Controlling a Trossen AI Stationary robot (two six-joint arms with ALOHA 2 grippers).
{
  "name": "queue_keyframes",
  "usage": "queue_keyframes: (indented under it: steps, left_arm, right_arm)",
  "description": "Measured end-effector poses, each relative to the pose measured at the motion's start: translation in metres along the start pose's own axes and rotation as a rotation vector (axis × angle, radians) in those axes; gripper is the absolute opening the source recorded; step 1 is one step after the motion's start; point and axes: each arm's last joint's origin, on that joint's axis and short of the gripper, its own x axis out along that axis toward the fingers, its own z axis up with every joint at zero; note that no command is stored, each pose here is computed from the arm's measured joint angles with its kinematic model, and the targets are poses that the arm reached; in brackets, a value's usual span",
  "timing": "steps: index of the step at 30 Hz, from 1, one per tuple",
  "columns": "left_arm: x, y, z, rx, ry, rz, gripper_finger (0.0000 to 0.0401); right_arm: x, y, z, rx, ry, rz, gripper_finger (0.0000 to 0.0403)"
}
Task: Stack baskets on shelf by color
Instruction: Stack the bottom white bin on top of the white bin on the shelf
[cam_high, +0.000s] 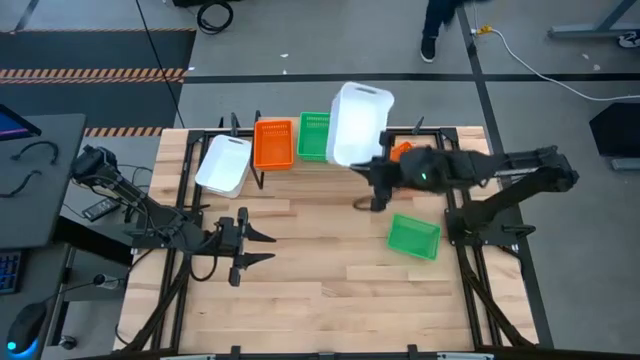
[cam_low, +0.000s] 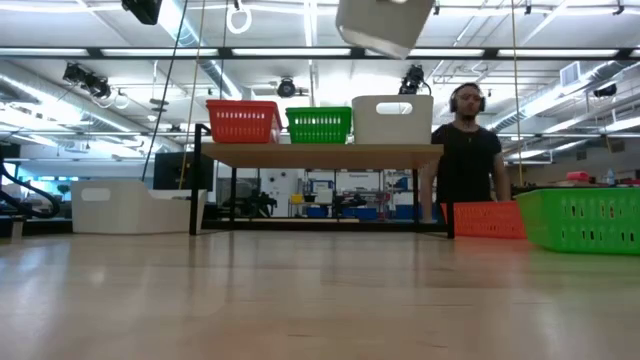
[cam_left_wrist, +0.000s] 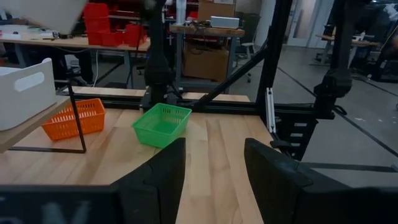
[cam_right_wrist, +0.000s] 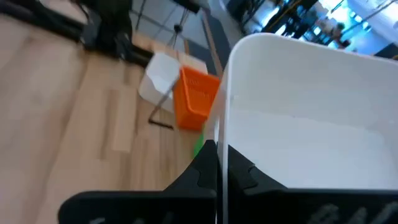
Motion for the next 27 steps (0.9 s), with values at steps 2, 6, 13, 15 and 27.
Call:
queue_keyframes:
  steps: [2,6,13,15,27]
  left_arm:
    - [0.000,0.000,0.000,0.000,0.001,0.000,0.0172]
    - [0.000,0.000,0.000,0.001,0.001,0.000,0.0172]
    - [0.000,0.002,0.000,0.002,-0.009,0.059,0.0172]
    - [0.000,0.003,0.001,0.001,-0.014,0.091,0.0172]
    - [0.008,0.018,0.005,0.000,-0.048,0.174,0.0172]
  right_arm:
    - [0.007,-0.012,-0.008,-0.010,0.033,0.012,0.0000]
    - [0.014,-0.029,-0.024,-0.019,0.091,0.052,0.0000]
    - [0.012,-0.056,-0.044,-0.029,0.153,0.073,0.0000]
    - [0.013,-0.063,-0.047,-0.017,0.138,0.081,0.0000]
    - [0.013,-0.077,-0.064,0.038,0.167,0.167,0.0000]
